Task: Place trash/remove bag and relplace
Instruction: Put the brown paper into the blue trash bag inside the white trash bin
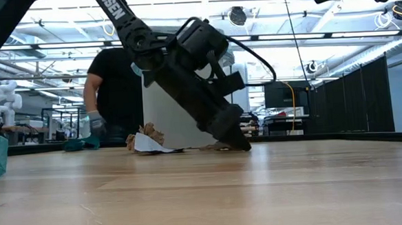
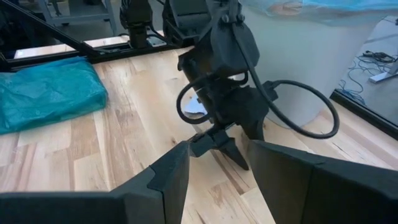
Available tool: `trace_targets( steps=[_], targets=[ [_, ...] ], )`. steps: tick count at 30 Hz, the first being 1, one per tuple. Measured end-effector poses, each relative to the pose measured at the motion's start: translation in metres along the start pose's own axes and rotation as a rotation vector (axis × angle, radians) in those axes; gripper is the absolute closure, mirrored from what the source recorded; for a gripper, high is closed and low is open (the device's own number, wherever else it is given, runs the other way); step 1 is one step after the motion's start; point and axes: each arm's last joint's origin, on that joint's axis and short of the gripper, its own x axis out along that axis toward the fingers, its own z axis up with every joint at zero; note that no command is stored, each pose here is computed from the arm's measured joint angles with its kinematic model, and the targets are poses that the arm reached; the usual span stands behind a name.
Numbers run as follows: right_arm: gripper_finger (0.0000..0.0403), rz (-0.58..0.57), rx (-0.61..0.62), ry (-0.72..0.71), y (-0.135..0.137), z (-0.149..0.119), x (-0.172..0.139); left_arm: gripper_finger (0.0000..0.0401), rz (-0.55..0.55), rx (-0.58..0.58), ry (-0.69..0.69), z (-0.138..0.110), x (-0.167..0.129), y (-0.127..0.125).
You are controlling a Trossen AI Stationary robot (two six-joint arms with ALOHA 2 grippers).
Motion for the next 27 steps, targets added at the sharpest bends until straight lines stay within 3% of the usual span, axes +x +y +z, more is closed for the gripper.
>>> trace_targets(
  steps=[4,10,16,27],
  targets=[
    [0.0243,-0.001,-0.003,0.001,0.000,0.000,0.000,0.0252,0.007,-0.045,-0.001,-0.001,0.002,-0.002],
    [0.0243,-0.001,-0.007,0.002,0.000,0.000,0.000,0.0382,-0.006,-0.064,0.001,0.000,-0.001,-0.015],
    [0.0243,-0.001,-0.007,0.002,0.000,0.000,0.000,0.0396,-0.051,-0.046,-0.020,0.010,-0.008,-0.041],
    [0.0243,-0.001,-0.013,0.003,0.000,0.000,0.000,0.0399,-0.132,0.112,-0.102,0.062,-0.039,-0.099]
  ],
)
